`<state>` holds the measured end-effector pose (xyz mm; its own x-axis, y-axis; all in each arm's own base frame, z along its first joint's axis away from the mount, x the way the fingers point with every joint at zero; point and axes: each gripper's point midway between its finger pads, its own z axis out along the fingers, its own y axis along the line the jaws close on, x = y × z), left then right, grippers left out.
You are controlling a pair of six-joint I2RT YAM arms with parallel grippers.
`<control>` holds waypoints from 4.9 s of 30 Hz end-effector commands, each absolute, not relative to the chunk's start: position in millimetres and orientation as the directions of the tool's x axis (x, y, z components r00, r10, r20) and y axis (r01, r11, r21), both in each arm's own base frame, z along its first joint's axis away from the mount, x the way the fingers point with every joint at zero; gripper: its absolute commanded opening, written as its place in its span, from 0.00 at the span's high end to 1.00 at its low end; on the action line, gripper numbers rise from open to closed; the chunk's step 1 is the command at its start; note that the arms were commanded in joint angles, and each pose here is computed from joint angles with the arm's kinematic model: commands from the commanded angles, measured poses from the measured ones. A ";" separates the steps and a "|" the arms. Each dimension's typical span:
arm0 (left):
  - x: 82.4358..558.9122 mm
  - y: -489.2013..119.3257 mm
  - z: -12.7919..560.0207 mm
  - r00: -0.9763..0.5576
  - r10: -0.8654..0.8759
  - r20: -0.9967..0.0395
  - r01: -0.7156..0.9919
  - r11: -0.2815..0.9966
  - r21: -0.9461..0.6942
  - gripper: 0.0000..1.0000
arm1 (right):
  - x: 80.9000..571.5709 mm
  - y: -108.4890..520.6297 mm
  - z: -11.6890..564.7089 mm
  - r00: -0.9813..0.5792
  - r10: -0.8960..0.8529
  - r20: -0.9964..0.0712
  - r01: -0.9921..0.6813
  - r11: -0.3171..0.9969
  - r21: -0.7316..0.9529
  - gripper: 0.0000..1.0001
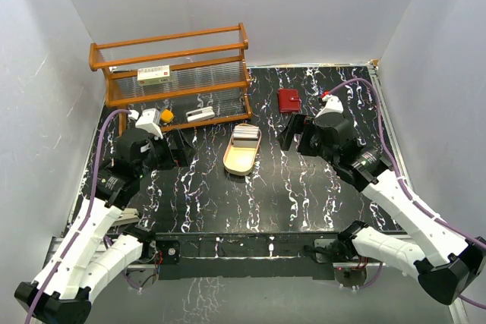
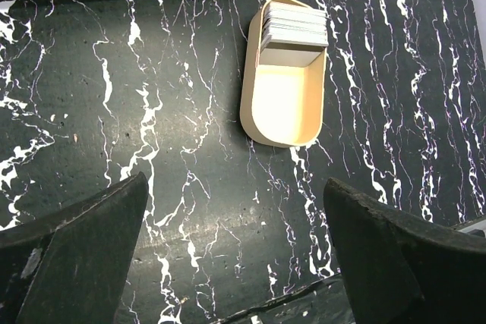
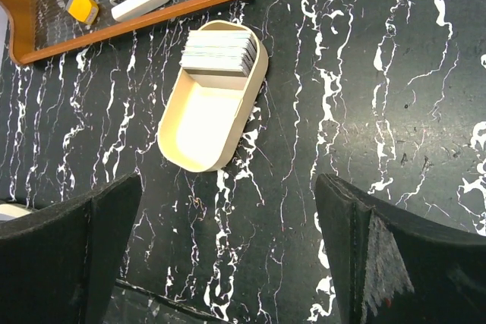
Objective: Put the credit cards into the card holder
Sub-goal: Move the card holder to the center of the board.
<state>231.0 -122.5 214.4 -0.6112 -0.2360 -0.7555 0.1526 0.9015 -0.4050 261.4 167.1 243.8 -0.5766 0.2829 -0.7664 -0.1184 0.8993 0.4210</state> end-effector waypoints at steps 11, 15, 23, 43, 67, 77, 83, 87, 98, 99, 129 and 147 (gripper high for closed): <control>230.4 -126.9 211.6 -0.618 -0.214 -0.757 0.189 0.894 -0.407 0.01 | 314.5 167.8 227.6 -0.525 0.196 -0.828 -0.068 0.960 0.270 0.02; 229.3 -132.2 205.6 -0.636 -0.233 -0.735 0.184 0.880 -0.438 0.01 | 349.4 172.6 220.5 -0.511 0.136 -0.848 -0.058 0.980 0.192 0.05; 222.9 -129.8 183.1 -0.677 -0.125 -0.725 0.229 0.900 -0.369 0.02 | 423.8 163.0 191.7 -0.513 0.154 -0.844 -0.015 0.982 0.188 0.40; 221.2 -130.4 170.4 -0.675 -0.087 -0.733 0.263 0.899 -0.349 0.01 | 554.9 105.6 112.6 -0.596 0.212 -0.774 0.110 0.977 0.183 0.46; 220.7 -129.1 172.1 -0.663 -0.088 -0.744 0.268 0.899 -0.345 0.01 | 598.7 111.2 56.6 -0.672 0.041 -0.740 0.006 0.999 0.050 0.61; 220.4 -124.4 174.9 -0.644 -0.097 -0.758 0.257 0.907 -0.335 0.01 | 581.8 95.3 43.1 -0.719 0.007 -0.695 0.039 0.999 -0.031 0.77; 221.0 -124.4 174.1 -0.647 -0.093 -0.757 0.258 0.908 -0.331 0.01 | 554.2 84.9 39.4 -0.750 -0.013 -0.661 0.043 0.997 -0.068 0.79; 221.1 -125.2 174.0 -0.649 -0.088 -0.756 0.262 0.906 -0.331 0.01 | 528.8 73.8 41.7 -0.775 -0.010 -0.632 0.069 0.993 -0.100 0.80; 222.5 -115.5 169.4 -0.672 -0.166 -0.722 0.145 0.926 -0.348 0.01 | 442.9 71.8 44.6 -0.838 0.053 -0.543 0.115 0.990 -0.080 0.81; 222.2 -118.7 170.1 -0.674 -0.172 -0.718 0.152 0.919 -0.363 0.01 | 432.5 72.0 41.1 -0.850 0.052 -0.525 0.114 0.990 -0.086 0.81; 167.6 -203.1 148.8 -0.906 -0.236 -0.350 0.158 0.579 -0.800 0.07 | 251.3 171.2 62.0 -0.891 0.023 -0.453 -0.011 0.997 0.071 0.75; 169.4 -197.2 142.2 -0.906 -0.205 -0.370 0.165 0.634 -0.755 0.07 | 337.0 146.3 81.3 -0.788 -0.027 -0.615 0.035 0.995 -0.088 0.59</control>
<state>171.5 -196.6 133.4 -0.9054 -0.2287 -0.3576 0.1411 0.6324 -0.7617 307.7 148.9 73.9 -0.8277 -0.0331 -0.5602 0.0162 0.9964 -0.0828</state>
